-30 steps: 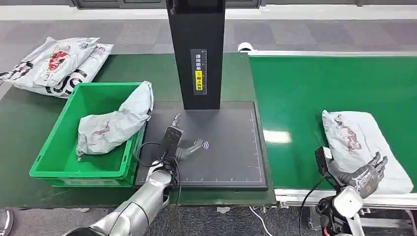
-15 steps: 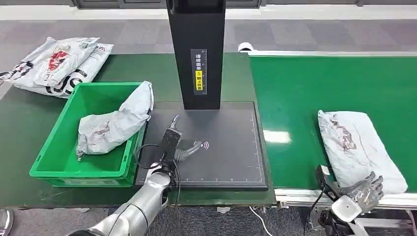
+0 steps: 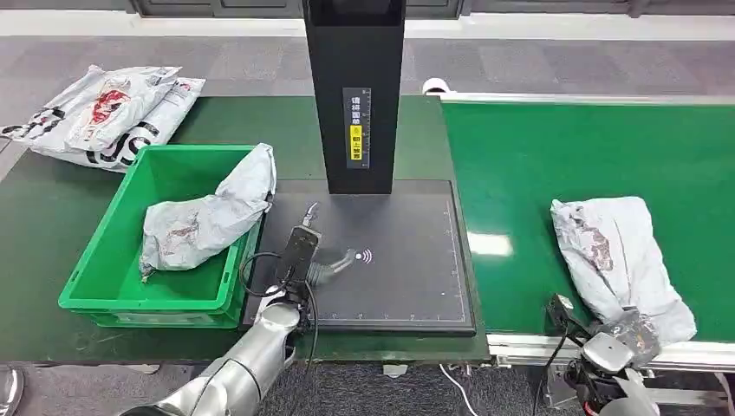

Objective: Moved the parcel from conveyor to table for the left to box.

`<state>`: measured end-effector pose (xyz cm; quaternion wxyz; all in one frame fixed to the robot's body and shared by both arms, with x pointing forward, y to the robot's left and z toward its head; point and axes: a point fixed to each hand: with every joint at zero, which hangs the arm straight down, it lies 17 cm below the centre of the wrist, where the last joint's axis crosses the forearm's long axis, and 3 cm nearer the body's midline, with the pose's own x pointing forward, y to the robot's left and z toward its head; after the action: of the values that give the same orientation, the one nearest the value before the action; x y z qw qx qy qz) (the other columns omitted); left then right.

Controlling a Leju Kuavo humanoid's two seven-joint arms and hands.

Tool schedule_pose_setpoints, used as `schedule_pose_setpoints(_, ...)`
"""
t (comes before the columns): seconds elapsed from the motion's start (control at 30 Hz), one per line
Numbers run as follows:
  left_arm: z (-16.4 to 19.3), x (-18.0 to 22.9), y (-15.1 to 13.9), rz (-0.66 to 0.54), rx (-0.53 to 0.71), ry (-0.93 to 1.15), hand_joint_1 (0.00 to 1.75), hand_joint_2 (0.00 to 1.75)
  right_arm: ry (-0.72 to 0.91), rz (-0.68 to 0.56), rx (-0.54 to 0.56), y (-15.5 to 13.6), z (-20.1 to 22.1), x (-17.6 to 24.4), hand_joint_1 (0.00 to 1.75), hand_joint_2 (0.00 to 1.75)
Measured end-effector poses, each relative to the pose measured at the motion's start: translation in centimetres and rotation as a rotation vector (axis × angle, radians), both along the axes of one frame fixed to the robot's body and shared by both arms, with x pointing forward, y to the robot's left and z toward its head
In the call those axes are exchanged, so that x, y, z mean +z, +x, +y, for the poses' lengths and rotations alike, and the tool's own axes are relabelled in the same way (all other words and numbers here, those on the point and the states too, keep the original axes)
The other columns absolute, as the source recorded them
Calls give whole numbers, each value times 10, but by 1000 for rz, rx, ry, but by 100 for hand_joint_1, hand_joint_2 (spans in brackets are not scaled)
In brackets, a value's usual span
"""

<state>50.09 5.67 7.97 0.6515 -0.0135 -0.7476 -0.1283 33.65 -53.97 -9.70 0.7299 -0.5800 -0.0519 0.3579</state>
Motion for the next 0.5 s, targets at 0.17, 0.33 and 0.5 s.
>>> schedule_pose_setpoints(0.17, 0, 0, 0, 0, 1, 0, 0, 175, -1, -3, -2, 2, -1, 2, 175, 175)
schedule_pose_setpoints(0.33, 0, 0, 0, 0, 0, 1, 0, 175, 14, -2, 10, 6, -1, 1, 175, 175)
schedule_pose_setpoints(0.5, 1, 0, 0, 1, 3, 0, 0, 175, 14, -23, 42, 13, 1, 4, 175, 175)
